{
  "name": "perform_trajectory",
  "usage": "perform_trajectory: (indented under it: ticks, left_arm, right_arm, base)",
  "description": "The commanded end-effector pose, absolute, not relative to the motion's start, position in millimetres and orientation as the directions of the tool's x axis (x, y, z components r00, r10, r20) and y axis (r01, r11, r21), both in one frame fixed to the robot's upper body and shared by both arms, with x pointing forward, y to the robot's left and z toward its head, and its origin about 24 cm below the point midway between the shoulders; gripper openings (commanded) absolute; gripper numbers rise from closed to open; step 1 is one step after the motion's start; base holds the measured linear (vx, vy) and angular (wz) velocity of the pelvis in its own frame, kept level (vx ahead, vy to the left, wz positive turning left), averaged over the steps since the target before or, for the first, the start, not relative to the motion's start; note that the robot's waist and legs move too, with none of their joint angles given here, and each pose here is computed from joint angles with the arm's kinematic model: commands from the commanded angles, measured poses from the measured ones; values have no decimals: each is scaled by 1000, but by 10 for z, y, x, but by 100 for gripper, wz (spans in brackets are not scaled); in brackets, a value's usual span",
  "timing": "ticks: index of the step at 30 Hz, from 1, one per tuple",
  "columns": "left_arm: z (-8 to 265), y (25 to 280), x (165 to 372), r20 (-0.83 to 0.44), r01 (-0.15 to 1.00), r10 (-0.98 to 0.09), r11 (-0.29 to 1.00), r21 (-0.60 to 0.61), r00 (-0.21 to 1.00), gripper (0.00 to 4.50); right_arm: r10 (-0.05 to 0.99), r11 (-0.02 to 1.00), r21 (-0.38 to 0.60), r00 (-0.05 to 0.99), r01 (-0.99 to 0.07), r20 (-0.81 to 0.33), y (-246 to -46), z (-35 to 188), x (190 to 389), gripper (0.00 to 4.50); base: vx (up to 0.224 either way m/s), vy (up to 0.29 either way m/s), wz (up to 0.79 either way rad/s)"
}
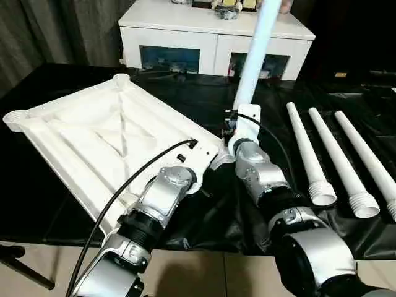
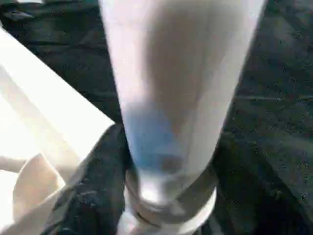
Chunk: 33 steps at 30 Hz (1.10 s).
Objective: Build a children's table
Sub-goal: Rotate leg to tighten
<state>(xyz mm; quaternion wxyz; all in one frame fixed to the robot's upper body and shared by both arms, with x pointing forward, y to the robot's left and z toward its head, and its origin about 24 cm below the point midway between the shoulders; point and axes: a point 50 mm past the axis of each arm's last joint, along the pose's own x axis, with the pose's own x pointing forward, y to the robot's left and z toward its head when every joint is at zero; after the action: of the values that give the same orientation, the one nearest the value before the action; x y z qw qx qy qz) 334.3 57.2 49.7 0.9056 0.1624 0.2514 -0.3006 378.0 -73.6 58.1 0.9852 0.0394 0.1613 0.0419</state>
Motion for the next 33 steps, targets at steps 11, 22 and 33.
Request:
perform_trajectory:
  ticks: [11, 22, 33]
  left_arm:
    - [655, 666, 3430, -494, 595, -442, 777, 207, 749, 0]
    - [584, 884, 3328, -504, 691, -535, 697, 190, 678, 0]
    - [583, 1067, 3000, -470, 901, -773, 409, 143, 426, 0]
  right_arm:
    - [217, 975, 115, 919, -189, -330, -789, 547, 3739, 343]
    - [444, 889, 38, 842, -456, -307, -1174, 683, 3508, 343]
    - [782, 532, -39, 508, -846, -360, -1565, 832, 3031, 343]
  base:
    - [14, -4, 0]
    - [0, 0, 0]
    - [0, 0, 0]
